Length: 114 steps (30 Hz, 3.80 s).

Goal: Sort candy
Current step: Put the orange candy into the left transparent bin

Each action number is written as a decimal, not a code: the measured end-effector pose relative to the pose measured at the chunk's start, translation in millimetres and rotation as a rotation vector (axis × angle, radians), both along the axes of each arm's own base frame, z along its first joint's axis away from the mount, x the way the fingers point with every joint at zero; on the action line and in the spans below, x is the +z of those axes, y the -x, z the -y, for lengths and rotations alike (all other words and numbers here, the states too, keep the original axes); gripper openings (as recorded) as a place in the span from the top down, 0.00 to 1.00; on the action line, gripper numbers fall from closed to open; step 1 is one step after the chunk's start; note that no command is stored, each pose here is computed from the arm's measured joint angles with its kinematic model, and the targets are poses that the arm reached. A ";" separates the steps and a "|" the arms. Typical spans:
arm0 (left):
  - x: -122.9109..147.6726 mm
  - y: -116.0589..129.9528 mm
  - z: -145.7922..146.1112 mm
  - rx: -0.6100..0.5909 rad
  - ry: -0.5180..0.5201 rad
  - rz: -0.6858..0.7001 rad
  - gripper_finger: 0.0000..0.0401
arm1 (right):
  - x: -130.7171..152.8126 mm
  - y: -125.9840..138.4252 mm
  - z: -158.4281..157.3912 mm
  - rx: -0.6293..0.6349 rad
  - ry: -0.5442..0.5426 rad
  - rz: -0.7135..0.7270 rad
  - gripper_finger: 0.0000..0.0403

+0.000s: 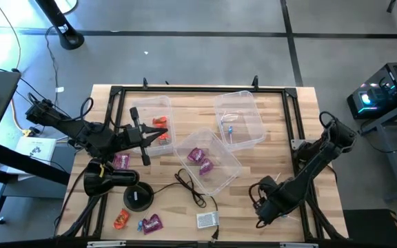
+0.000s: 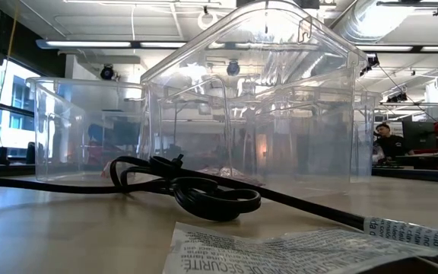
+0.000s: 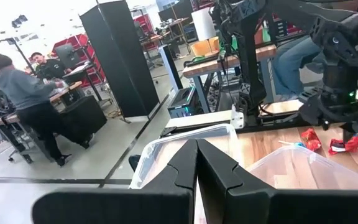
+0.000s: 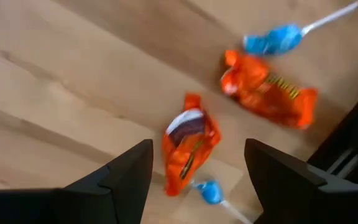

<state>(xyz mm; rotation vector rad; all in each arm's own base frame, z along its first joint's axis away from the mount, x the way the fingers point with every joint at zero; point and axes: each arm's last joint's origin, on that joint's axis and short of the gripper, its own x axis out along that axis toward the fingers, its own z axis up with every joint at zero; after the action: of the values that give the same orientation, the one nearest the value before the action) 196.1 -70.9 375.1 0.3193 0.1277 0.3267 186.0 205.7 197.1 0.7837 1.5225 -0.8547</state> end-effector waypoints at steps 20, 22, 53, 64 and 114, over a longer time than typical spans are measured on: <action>-7.0 0.9 -0.3 0.004 0.015 -0.055 1.00 | -55.1 9.5 -0.3 -0.128 -0.154 0.113 0.39; -7.1 0.9 -0.4 0.004 0.015 -0.056 1.00 | -53.5 7.8 0.0 -0.102 -0.142 0.127 0.43; -14.3 2.4 -1.2 0.018 0.026 -0.113 1.00 | -9.2 -4.1 16.2 0.061 0.217 0.136 0.70; -14.1 2.3 -1.1 0.017 0.028 -0.111 1.00 | -40.9 -1.7 12.6 0.077 0.088 0.212 0.42; -16.5 0.1 -10.6 0.071 0.056 -0.122 1.00 | -27.4 17.8 -25.1 -0.106 -0.002 0.300 0.34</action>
<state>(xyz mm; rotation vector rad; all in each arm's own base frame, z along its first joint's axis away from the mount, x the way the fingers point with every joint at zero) 196.0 -60.3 358.6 0.2791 0.2679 0.3738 168.2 230.8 169.7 0.9559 1.2256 -0.7735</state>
